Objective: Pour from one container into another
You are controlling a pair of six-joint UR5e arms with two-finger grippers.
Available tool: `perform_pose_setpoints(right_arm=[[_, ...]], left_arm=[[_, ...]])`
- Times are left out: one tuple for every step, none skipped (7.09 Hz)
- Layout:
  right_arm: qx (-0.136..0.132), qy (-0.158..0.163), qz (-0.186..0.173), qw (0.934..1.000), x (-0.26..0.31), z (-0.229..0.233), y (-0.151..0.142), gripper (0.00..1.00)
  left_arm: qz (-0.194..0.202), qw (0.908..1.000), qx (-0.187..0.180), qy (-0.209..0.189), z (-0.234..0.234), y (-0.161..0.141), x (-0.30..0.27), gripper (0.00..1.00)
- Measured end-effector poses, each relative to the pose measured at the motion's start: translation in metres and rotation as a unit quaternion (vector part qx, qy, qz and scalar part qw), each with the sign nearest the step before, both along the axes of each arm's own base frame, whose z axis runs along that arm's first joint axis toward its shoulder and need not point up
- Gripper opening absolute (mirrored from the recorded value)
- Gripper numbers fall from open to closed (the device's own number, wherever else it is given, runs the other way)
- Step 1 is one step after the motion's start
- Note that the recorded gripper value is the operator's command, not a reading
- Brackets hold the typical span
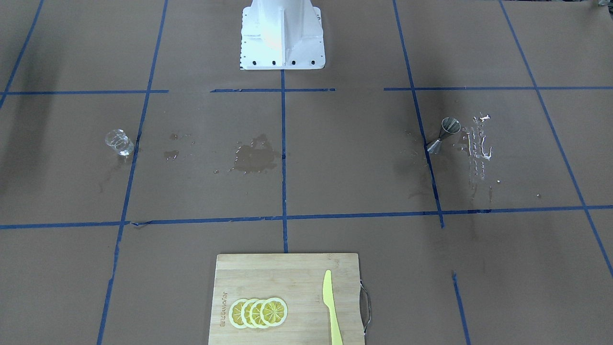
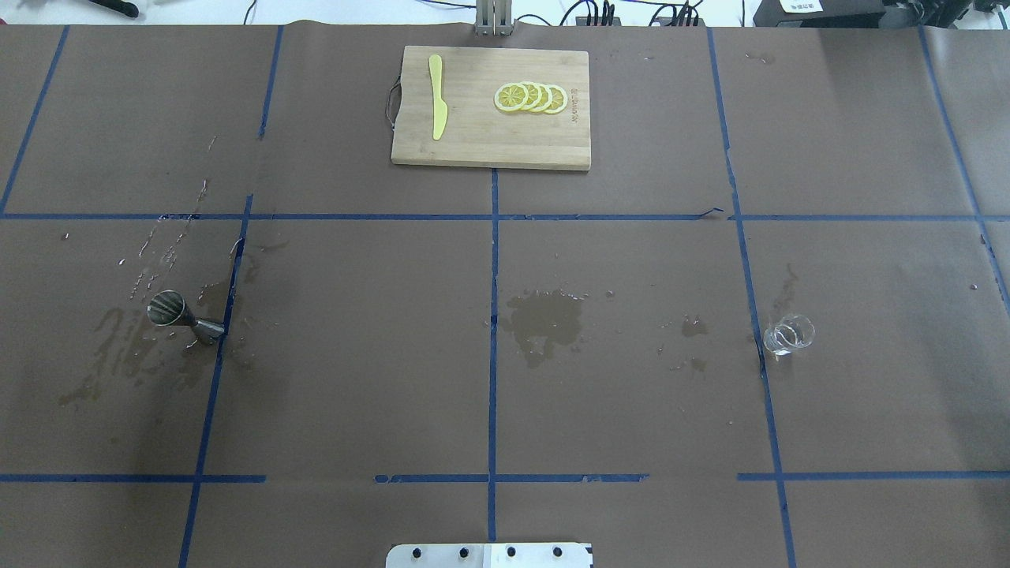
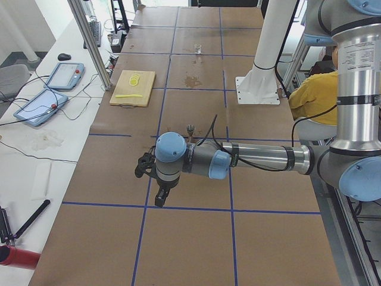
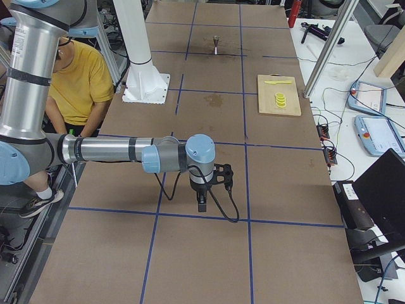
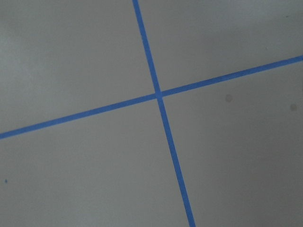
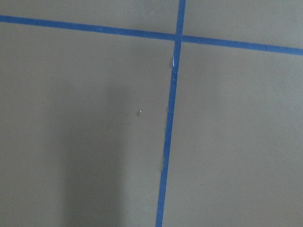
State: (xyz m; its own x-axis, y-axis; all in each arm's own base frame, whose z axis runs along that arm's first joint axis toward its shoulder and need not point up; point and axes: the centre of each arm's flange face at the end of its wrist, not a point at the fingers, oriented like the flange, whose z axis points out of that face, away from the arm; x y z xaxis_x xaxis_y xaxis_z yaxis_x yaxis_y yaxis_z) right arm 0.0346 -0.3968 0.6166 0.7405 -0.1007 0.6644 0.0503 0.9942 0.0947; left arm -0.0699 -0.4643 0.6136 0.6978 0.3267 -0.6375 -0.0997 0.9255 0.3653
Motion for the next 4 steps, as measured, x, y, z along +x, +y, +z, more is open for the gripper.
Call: perform_pose_setpoints(right_arm=[[0.012, -0.001, 0.001, 0.9999, -0.001, -0.008, -0.01, 1.0], [0.023, -0.002, 0.001, 0.9997, -0.001, -0.012, -0.015, 1.0], [0.032, -0.004, 0.002, 0.9995, -0.001, -0.012, -0.015, 1.0], [0.038, -0.006, 0.004, 0.9993, -0.001, -0.013, -0.016, 1.0]], left_arm=[[0.001, 0.9987, 0.051, 0.002, -0.004, -0.005, 0.0, 1.0], [0.002, 0.9938, 0.111, 0.005, -0.001, -0.009, 0.001, 1.0], [0.002, 0.9873, 0.158, 0.014, 0.007, -0.01, 0.002, 1.0], [0.003, 0.9828, 0.182, 0.029, 0.008, -0.009, 0.004, 1.0]])
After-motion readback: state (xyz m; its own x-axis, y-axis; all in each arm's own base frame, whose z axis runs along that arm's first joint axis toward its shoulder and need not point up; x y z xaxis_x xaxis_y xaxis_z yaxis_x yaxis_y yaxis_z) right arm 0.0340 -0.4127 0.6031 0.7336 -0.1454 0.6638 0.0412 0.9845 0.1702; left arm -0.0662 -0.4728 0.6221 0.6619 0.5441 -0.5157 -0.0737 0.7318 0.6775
